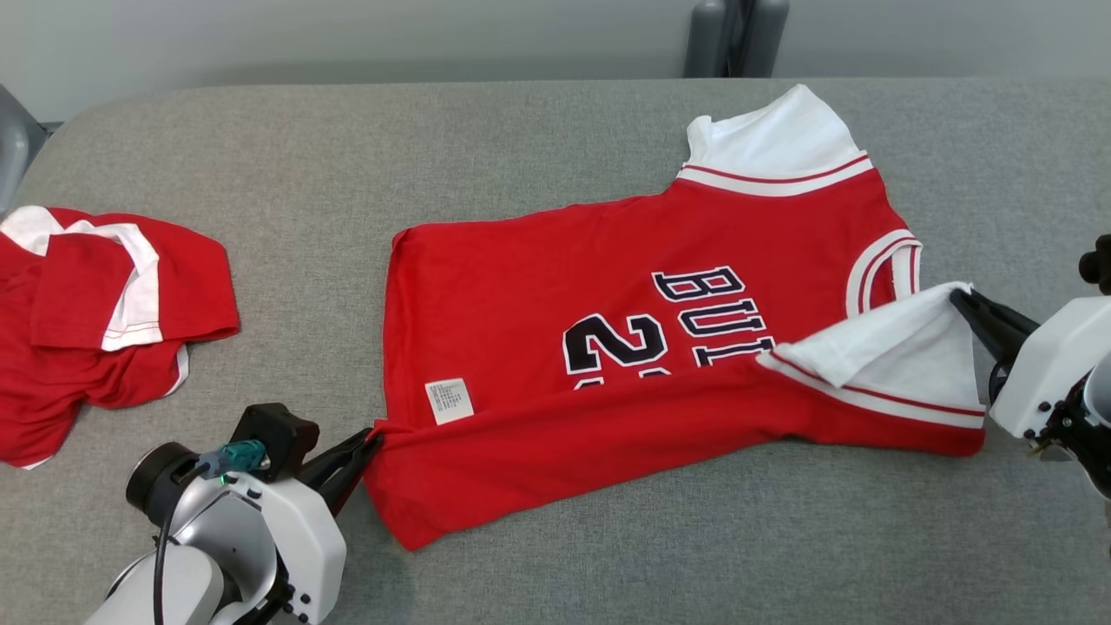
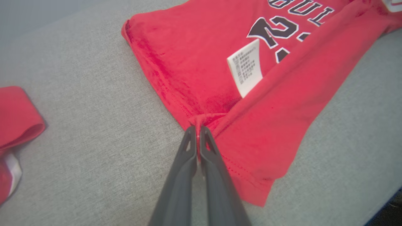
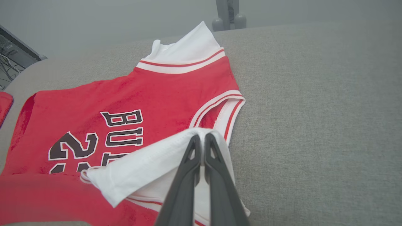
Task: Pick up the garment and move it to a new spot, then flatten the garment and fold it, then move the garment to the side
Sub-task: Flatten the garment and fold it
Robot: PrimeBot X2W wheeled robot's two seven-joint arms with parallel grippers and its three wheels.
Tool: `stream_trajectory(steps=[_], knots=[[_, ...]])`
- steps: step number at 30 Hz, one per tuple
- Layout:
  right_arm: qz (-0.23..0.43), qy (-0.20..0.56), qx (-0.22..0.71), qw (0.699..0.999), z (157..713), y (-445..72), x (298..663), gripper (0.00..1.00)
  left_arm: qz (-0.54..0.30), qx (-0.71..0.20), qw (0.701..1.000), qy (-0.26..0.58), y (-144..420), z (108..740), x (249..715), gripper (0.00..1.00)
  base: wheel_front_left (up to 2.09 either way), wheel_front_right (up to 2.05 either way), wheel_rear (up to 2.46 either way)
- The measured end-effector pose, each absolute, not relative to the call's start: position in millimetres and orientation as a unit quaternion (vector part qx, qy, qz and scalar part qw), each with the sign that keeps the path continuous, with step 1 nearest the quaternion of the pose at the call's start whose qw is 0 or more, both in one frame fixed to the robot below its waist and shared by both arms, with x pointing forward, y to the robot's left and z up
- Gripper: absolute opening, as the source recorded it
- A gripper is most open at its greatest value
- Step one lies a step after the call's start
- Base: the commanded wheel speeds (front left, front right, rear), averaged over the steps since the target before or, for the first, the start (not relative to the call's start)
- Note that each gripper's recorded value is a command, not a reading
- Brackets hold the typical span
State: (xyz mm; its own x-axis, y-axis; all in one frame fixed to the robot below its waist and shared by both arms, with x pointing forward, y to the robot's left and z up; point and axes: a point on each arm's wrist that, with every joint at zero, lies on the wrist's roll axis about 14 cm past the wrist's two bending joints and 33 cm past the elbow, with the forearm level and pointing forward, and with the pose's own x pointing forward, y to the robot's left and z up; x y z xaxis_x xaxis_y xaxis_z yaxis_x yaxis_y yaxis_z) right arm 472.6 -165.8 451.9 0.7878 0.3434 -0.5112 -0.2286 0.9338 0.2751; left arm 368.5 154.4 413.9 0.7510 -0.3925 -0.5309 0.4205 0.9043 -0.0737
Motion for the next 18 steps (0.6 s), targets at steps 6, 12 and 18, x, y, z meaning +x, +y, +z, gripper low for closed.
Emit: stream_trajectory(steps=[6,12,18], knots=[[0.156,0.284,0.095,0.941,445,-162,486,0.0,-0.213,0.038,0.934,0.284,157,401,381,0.0,0.0,0.0,0.0],[0.162,0.293,0.096,0.937,434,-157,489,0.0,-0.221,0.045,0.931,0.286,152,392,388,0.03,0.0,0.0,0.0],[0.152,0.289,0.109,0.939,431,-160,492,1.0,-0.202,0.037,0.943,0.262,154,395,399,1.0,0.0,0.0,0.0]])
